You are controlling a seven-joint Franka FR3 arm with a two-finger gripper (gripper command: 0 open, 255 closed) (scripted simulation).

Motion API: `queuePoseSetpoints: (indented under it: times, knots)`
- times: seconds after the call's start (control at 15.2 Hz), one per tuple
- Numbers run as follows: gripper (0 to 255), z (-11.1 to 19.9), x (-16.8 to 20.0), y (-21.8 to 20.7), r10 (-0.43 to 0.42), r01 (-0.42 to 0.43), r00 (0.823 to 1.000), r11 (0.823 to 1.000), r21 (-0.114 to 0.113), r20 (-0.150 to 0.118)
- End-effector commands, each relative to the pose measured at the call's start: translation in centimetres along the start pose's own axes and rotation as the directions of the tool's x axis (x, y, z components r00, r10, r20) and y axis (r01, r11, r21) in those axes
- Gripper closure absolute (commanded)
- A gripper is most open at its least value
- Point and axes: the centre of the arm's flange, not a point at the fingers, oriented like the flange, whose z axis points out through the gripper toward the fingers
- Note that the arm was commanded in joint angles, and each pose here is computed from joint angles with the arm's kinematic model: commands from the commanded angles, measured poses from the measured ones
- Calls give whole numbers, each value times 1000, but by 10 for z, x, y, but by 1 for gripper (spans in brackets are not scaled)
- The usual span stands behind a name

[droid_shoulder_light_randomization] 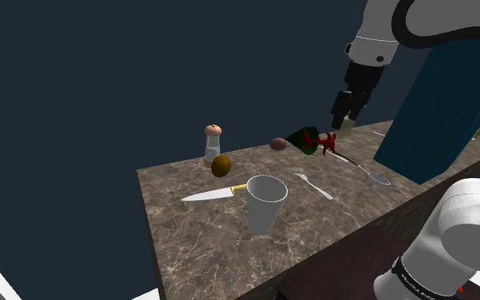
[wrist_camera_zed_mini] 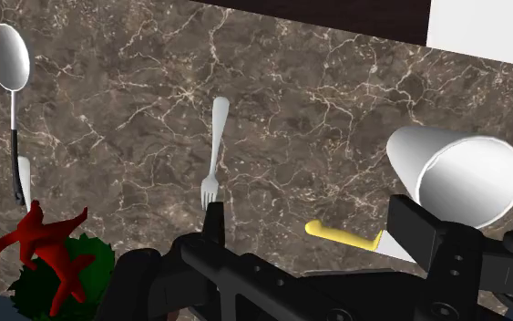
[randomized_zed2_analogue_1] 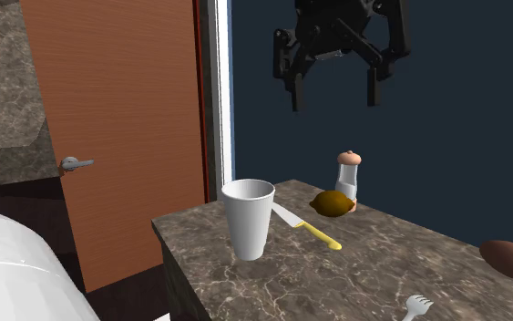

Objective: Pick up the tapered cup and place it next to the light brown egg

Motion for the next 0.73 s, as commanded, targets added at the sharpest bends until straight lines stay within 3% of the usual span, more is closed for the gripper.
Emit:
queuePoseSetpoints:
  times: [0.0, 0.66]
  knots:
    - [0, 0, 0, 0, 0, 0, 1000, 1000, 0, 0]
    - [0, 96, 29, -67, 58, -62, 998, 989, 135, 27]
